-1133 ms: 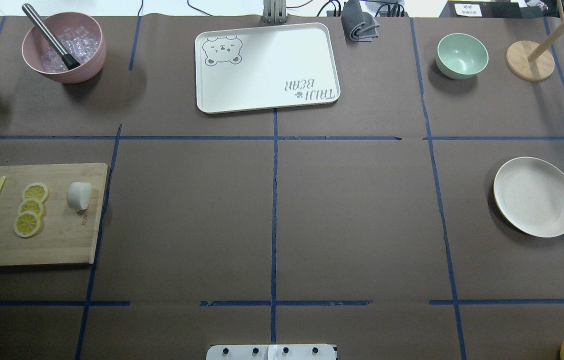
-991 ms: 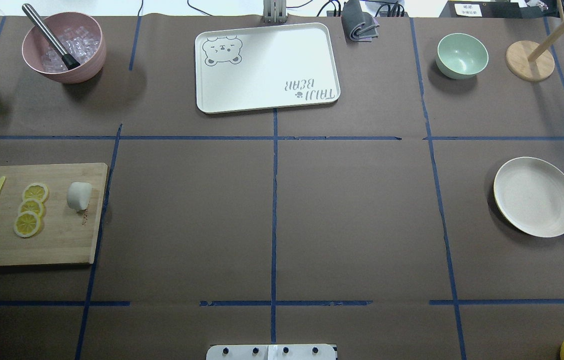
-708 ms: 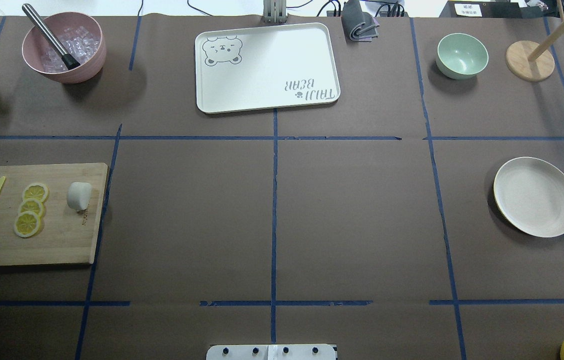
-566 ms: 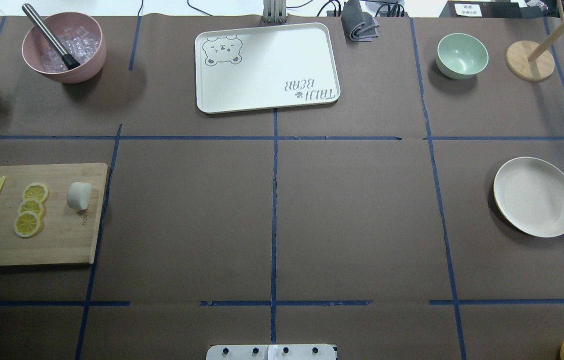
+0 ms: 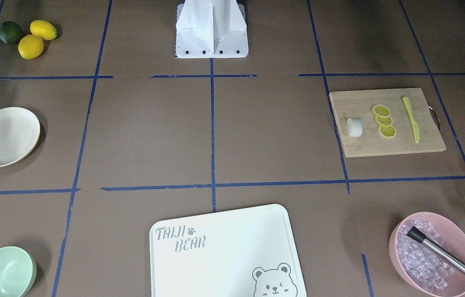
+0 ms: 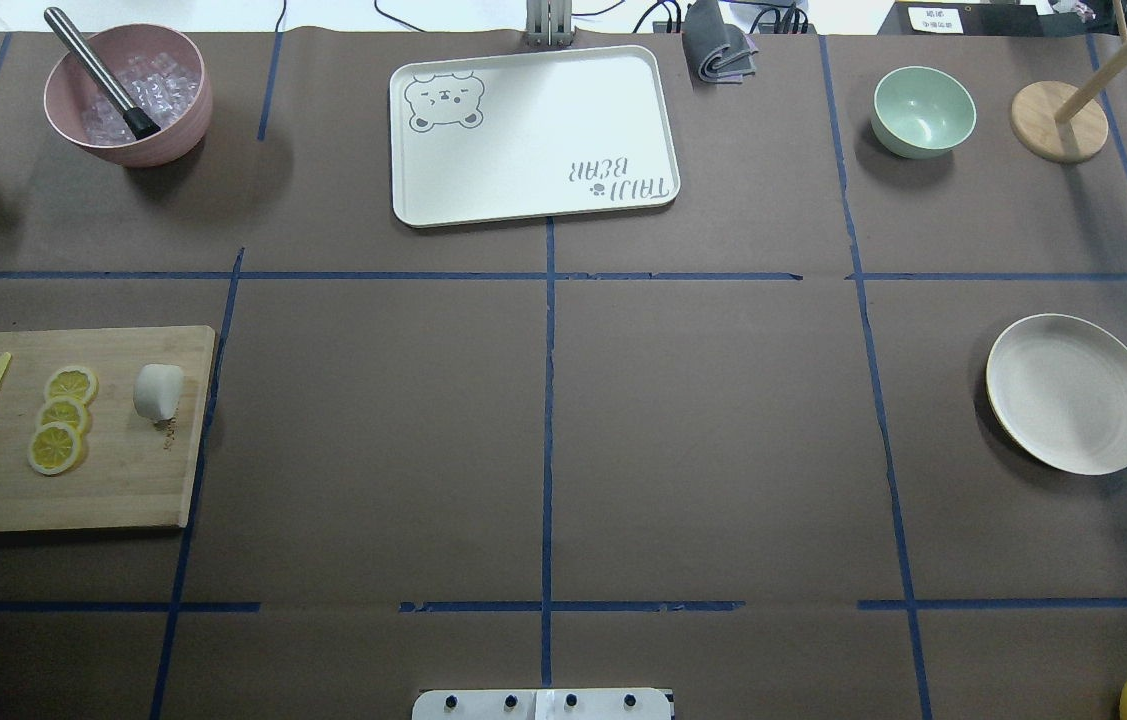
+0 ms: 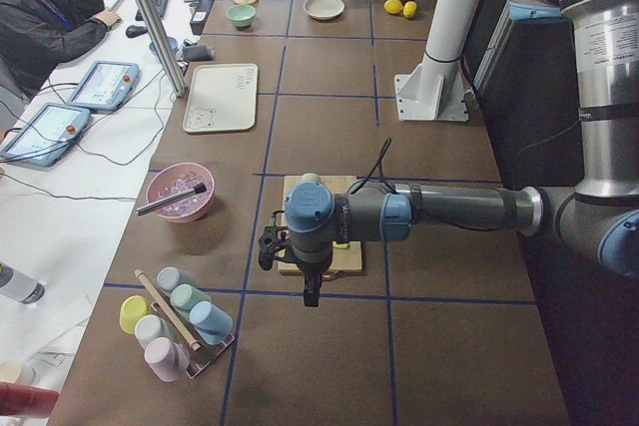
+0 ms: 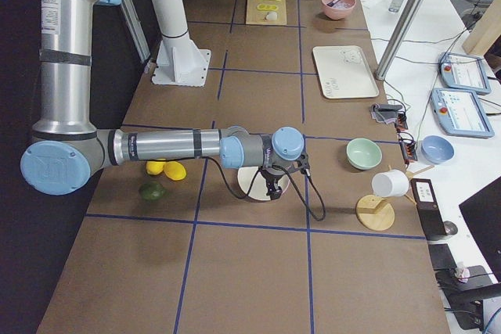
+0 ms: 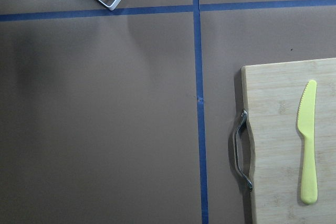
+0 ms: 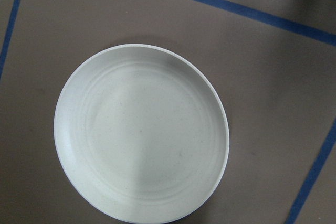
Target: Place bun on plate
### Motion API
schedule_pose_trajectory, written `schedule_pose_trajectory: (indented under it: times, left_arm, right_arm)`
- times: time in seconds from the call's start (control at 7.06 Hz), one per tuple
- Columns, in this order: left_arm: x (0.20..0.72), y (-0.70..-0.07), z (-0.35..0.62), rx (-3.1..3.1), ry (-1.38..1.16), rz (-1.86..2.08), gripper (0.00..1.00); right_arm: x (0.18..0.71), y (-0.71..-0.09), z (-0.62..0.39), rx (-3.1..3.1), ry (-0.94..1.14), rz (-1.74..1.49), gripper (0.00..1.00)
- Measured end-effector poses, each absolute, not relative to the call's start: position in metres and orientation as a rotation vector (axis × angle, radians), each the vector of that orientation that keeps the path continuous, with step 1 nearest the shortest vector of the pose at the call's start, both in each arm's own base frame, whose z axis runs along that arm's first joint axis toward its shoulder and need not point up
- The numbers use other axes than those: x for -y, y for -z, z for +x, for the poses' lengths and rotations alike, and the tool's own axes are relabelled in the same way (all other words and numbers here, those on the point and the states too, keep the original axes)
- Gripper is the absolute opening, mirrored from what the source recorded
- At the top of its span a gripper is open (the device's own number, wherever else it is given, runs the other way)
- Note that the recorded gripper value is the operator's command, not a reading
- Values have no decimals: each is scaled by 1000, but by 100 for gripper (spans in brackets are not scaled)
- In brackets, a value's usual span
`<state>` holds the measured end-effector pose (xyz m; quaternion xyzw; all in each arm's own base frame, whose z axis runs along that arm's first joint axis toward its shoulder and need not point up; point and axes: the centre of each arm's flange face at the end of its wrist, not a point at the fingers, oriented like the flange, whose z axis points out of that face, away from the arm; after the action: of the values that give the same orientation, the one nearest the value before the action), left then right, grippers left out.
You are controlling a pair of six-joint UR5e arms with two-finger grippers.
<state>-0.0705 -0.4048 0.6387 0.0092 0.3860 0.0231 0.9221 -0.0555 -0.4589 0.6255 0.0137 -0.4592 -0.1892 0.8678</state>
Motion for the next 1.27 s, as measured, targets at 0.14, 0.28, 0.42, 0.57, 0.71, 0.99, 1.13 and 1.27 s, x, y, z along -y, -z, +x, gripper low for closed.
schedule_pose_trajectory:
  times: [0.14, 0.28, 0.42, 0.57, 0.71, 0.99, 1.13, 1.27]
  left_arm:
    - [405, -639, -71, -793, -47, 19, 100]
    - [405, -639, -71, -793, -47, 18, 100]
    - [405, -638, -71, -793, -47, 18, 100]
    - [405, -638, -71, -793, -47, 18, 100]
    - [405, -639, -71, -793, -47, 18, 100]
    - [405, -639, -71, -793, -48, 21, 100]
    - [405, -638, -71, -793, -48, 21, 100]
    - [405, -638, -71, -793, -49, 22, 100]
  right_arm:
    - [459, -637, -63, 973, 384, 16, 99]
    - [460, -645, -67, 975, 339, 16, 99]
    - [461, -659, -71, 965, 288, 31, 99]
    - [460, -678, -80, 949, 244, 59, 99]
    - [457, -691, -92, 941, 201, 91, 99]
    - [450, -696, -116, 952, 163, 116, 64]
    - [446, -698, -122, 954, 167, 112, 37]
    - [442, -701, -126, 952, 170, 104, 19]
